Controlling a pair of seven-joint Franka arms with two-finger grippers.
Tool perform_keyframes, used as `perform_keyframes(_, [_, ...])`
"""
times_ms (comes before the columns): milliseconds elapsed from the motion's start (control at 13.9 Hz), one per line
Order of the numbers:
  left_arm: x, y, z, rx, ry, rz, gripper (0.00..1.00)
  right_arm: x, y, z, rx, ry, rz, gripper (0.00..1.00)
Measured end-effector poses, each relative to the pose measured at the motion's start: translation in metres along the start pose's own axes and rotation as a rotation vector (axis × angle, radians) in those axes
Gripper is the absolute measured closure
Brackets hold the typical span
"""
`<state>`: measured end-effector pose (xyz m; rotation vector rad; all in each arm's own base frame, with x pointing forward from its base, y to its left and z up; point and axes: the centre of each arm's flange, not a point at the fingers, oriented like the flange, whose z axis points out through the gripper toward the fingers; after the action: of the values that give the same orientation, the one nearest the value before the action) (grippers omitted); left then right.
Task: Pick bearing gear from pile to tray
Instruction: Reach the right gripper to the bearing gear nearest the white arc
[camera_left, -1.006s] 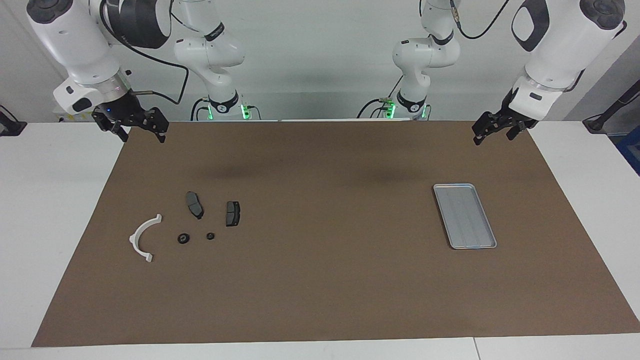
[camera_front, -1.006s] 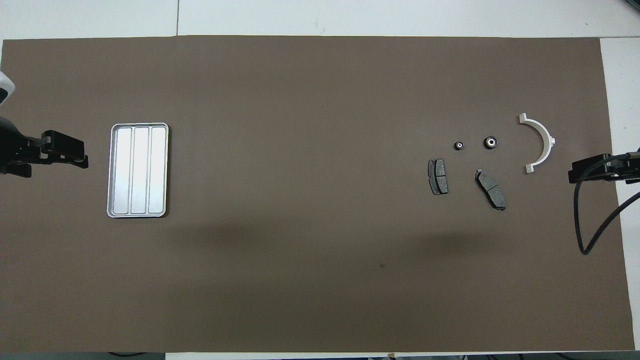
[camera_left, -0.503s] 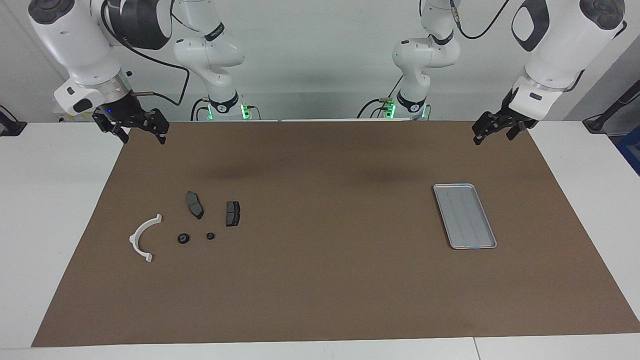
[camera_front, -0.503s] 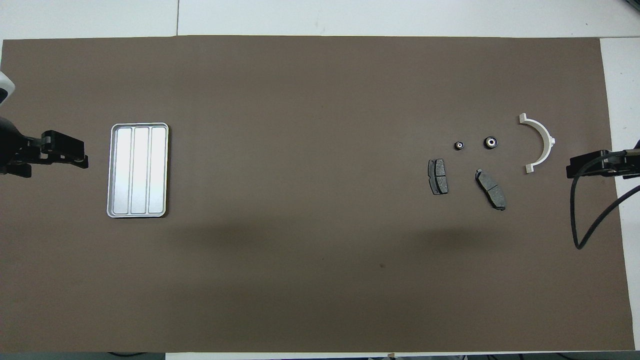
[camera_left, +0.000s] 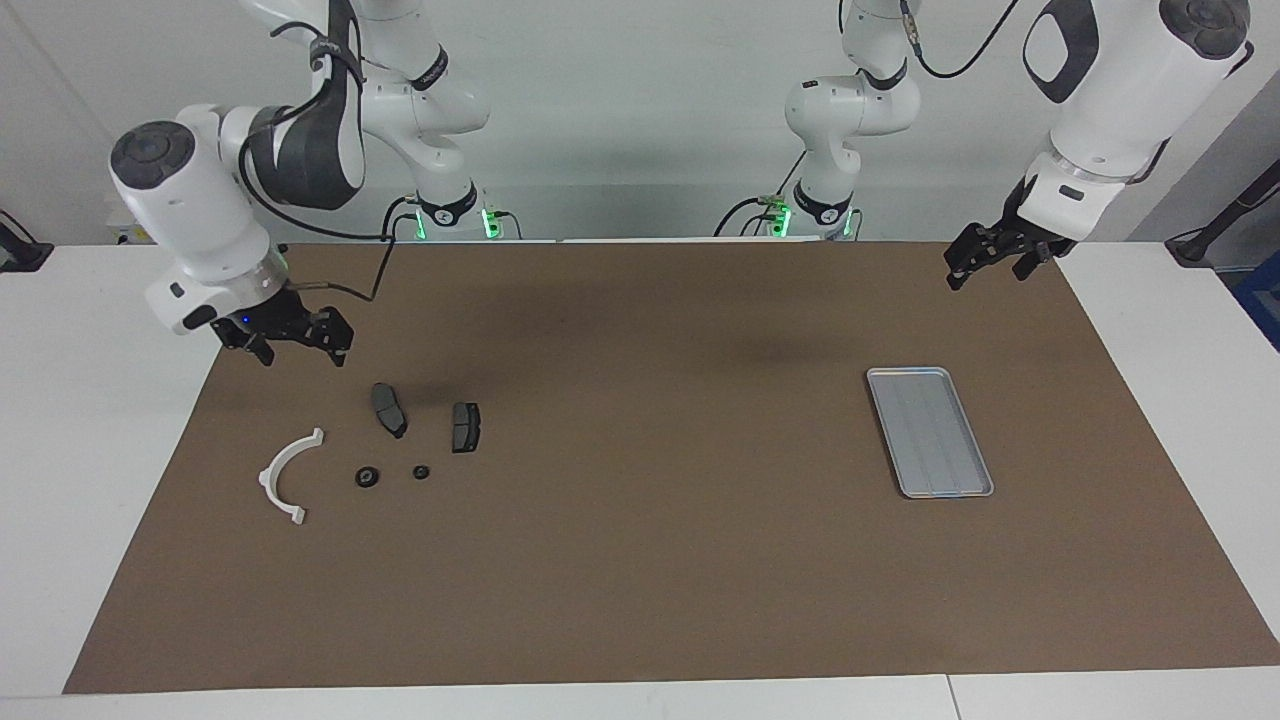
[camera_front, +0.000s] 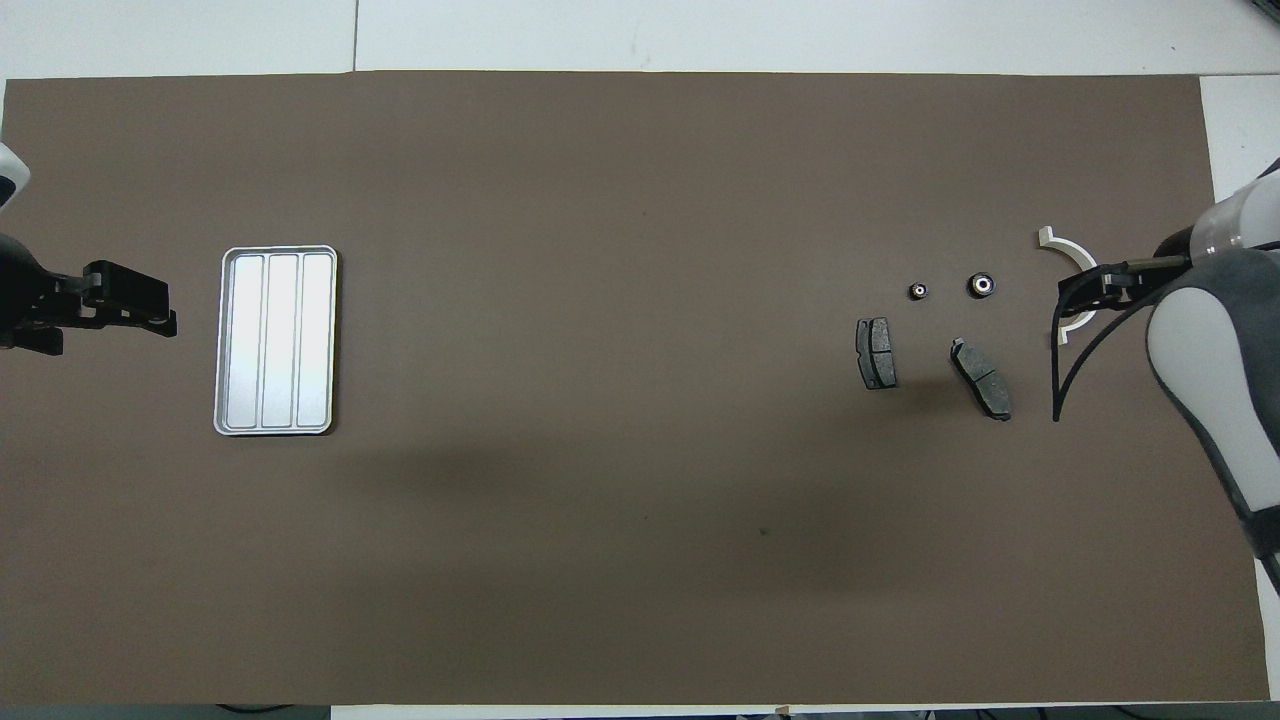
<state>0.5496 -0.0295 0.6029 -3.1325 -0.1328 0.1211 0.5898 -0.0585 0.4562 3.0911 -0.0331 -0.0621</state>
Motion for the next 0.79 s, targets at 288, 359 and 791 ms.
perform_keyframes(288, [0.0,0.0,0.0,0.0,0.0,0.0,0.0,0.021,-0.003,0.045,-0.011,0.008,-0.005,0.0])
perform_keyframes(359, [0.0,0.0,0.0,0.0,0.0,0.0,0.0,0.025,-0.003,0.054,-0.014,0.012,-0.006,0.0])
perform_keyframes(791, [0.0,0.0,0.0,0.0,0.0,0.0,0.0,0.047,-0.002,0.11,-0.029,0.047,-0.007,0.0])
